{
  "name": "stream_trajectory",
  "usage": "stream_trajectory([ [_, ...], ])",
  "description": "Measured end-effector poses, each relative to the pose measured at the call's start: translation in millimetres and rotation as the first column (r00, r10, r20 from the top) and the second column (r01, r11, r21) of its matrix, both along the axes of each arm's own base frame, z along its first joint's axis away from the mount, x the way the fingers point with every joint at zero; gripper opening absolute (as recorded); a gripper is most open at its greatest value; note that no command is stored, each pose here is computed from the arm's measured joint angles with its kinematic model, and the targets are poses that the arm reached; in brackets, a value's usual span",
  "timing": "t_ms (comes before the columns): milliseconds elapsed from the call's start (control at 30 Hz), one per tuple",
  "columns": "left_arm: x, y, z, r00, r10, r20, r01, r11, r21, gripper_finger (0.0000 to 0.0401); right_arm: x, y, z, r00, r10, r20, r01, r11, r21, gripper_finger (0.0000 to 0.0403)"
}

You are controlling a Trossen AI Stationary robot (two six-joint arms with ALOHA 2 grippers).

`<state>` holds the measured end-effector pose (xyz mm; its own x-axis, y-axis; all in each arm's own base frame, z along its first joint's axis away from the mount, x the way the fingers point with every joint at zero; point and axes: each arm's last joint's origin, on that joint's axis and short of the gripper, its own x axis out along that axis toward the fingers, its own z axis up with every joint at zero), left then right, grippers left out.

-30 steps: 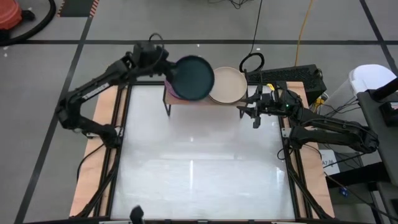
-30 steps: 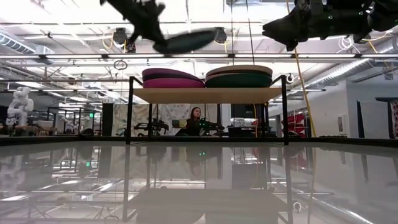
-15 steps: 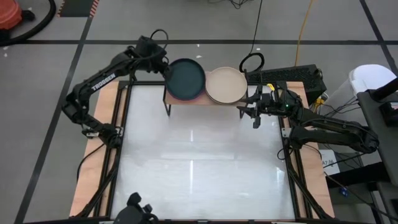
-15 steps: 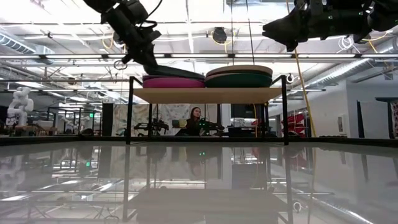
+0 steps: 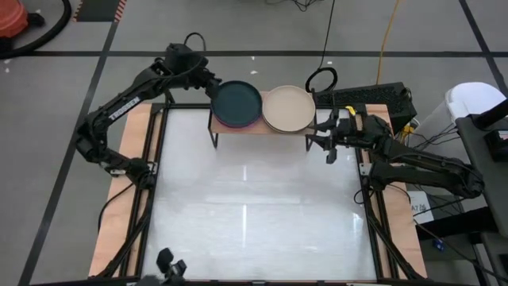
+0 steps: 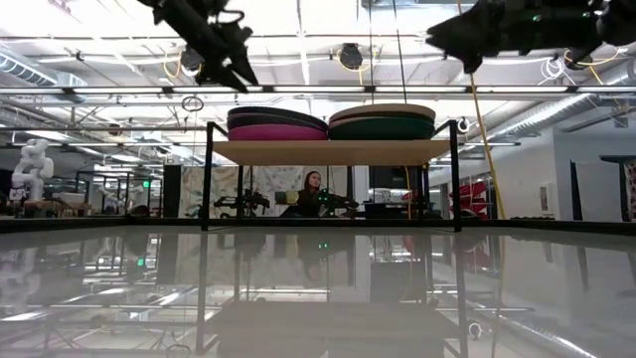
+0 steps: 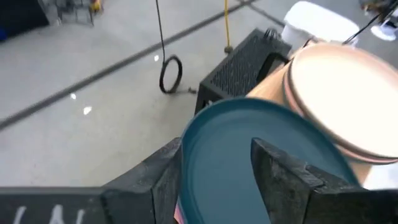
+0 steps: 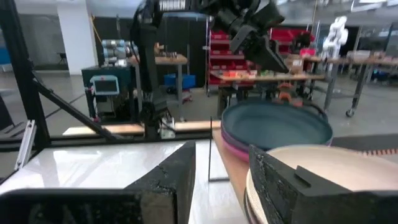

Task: Place and stack plates onto a shelf
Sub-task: Return to Home Position

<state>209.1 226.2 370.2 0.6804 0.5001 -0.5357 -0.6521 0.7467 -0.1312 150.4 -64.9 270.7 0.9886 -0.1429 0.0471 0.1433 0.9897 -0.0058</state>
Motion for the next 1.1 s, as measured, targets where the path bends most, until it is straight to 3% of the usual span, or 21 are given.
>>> stream_trajectory([
  [233, -20.1, -50.0, 45.2, 0.991, -0.104, 0.078, 0.090, 0.981, 0.172, 0.0188, -23.8, 11.8, 14.1, 0.997, -0.003, 0.073, 0.010, 0.995, -0.097, 0.0130],
  [500, -29.9, -124.5, 63.2, 0.951, -0.264, 0.163, 0.190, 0.911, 0.366, 0.0121, -54.8, 23.5, 18.1, 0.996, -0.081, 0.040, 0.083, 0.994, -0.065, 0.0130],
  [633, -36.3, -151.8, 46.0, 0.914, -0.336, 0.228, 0.220, 0.882, 0.418, 0.0100, -68.2, 28.1, 15.8, 0.988, -0.157, -0.008, 0.156, 0.987, -0.040, 0.0126],
  [767, -42.7, -172.0, 16.9, 0.874, -0.392, 0.286, 0.240, 0.861, 0.448, 0.0093, -81.4, 33.4, 11.8, 0.979, -0.201, -0.020, 0.201, 0.979, -0.015, 0.0098],
  [1000, -53.1, -194.6, -39.4, 0.838, -0.423, 0.344, 0.262, 0.865, 0.427, 0.0092, -101.7, 43.8, 7.1, 0.979, -0.205, 0.009, 0.204, 0.979, 0.024, 0.0014],
  [1100, -57.0, -201.3, -62.6, 0.827, -0.427, 0.366, 0.259, 0.866, 0.427, 0.0092, -105.8, 45.9, 2.7, 0.979, -0.204, 0.020, 0.203, 0.978, 0.039, 0.0005],
])
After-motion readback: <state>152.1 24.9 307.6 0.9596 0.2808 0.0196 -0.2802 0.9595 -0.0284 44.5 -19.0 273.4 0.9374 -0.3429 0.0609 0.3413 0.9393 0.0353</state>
